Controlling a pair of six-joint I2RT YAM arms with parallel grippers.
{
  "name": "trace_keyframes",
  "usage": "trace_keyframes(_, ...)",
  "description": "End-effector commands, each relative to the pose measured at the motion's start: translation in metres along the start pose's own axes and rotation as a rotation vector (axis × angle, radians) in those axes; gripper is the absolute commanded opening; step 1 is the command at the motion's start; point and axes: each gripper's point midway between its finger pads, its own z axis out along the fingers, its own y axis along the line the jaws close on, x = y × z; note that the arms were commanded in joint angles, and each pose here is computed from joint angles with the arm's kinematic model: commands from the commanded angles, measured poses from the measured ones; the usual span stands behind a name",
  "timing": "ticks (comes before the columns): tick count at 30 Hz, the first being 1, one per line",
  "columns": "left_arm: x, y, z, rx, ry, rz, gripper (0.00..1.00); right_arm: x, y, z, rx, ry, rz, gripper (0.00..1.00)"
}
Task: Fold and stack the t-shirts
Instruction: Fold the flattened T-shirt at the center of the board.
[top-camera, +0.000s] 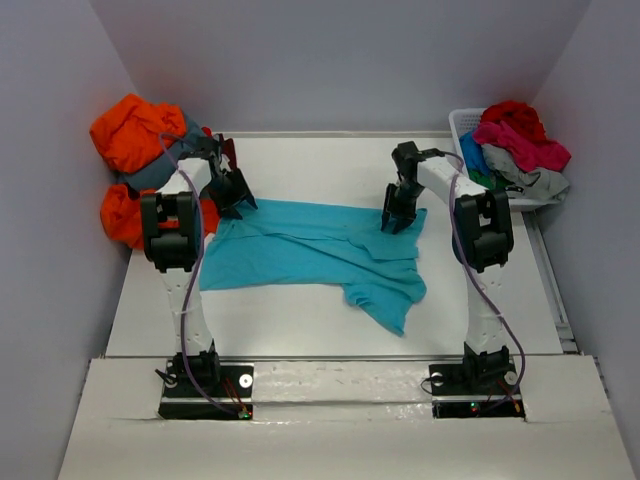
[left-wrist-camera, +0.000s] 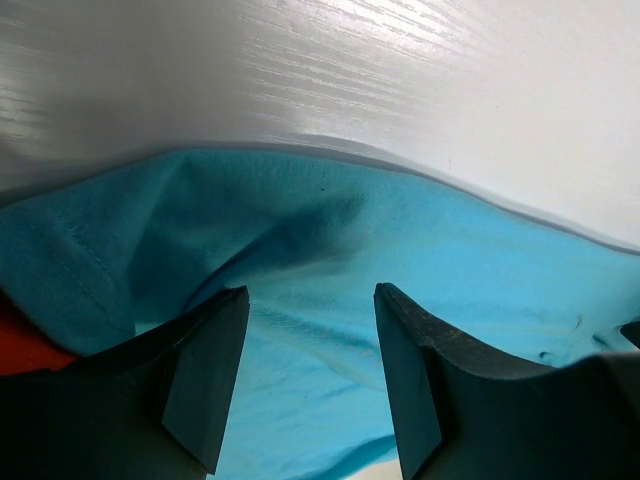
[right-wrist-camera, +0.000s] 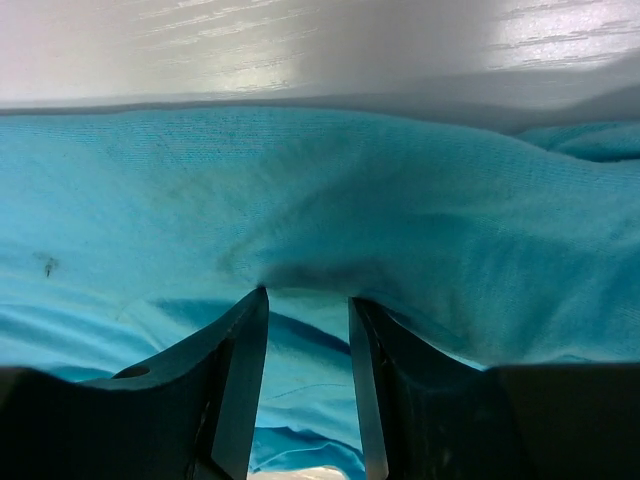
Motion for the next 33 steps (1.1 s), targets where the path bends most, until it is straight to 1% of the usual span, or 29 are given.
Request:
trace_keyframes(1, 0.019, 0.036, 0.011, -0.159, 0.052, 0.015, 0.67, -0.003, 0.006, 0.006, -0.017, -0.001, 0.020, 0.44)
trace_keyframes(4, 0.016, 0.029, 0.019, -0.173, 0.065, 0.049, 0.67, -0.003, -0.001, 0.013, 0.024, 0.009, 0.033, 0.44)
trace_keyframes(6, 0.018, 0.016, 0.022, -0.168, 0.075, 0.084, 0.67, -0.003, -0.002, 0.018, 0.013, 0.032, 0.057, 0.45)
trace_keyframes(7, 0.017, 0.017, 0.026, -0.172, 0.083, 0.083, 0.67, -0.005, -0.003, 0.019, 0.000, 0.038, 0.071, 0.45)
trace_keyframes(9, 0.018, 0.012, 0.028, -0.178, 0.091, 0.100, 0.67, -0.011, -0.005, 0.020, -0.012, 0.036, 0.097, 0.45)
trace_keyframes(11, 0.014, 0.006, 0.030, -0.178, 0.084, 0.116, 0.67, -0.024, -0.006, 0.018, -0.009, 0.008, 0.117, 0.45)
trace_keyframes(13, 0.010, 0.000, 0.030, -0.174, 0.066, 0.126, 0.67, -0.039, -0.016, 0.020, 0.004, 0.001, 0.151, 0.45)
trace_keyframes(15, 0.004, -0.006, 0.030, -0.180, 0.038, 0.146, 0.67, -0.057, -0.021, 0.010, -0.001, -0.026, 0.176, 0.45)
trace_keyframes(18, 0.000, -0.008, 0.030, -0.207, 0.024, 0.173, 0.67, -0.070, -0.032, 0.007, 0.011, -0.040, 0.201, 0.45)
trace_keyframes(19, -0.002, -0.012, 0.031, -0.212, 0.016, 0.186, 0.67, -0.082, -0.037, 0.000, 0.006, -0.068, 0.212, 0.45)
trace_keyframes(22, -0.009, -0.018, 0.031, -0.214, -0.007, 0.207, 0.67, -0.090, -0.043, -0.001, 0.017, -0.075, 0.227, 0.45)
trace_keyframes(23, -0.009, -0.021, 0.036, -0.218, -0.007, 0.218, 0.67, -0.098, -0.049, -0.006, 0.020, -0.098, 0.236, 0.45)
trace_keyframes(24, -0.011, -0.021, 0.036, -0.223, -0.011, 0.220, 0.67, -0.101, -0.055, -0.007, 0.031, -0.104, 0.244, 0.45)
trace_keyframes(28, -0.021, -0.044, 0.042, -0.195, -0.058, 0.257, 0.68, -0.108, -0.063, -0.009, 0.051, -0.123, 0.242, 0.46)
trace_keyframes(29, -0.023, -0.045, 0.046, -0.191, -0.059, 0.253, 0.68, -0.110, -0.070, -0.009, 0.070, -0.128, 0.250, 0.46)
trace_keyframes(33, -0.028, -0.059, 0.054, -0.171, -0.084, 0.274, 0.70, -0.115, -0.078, -0.010, 0.090, -0.141, 0.244, 0.47)
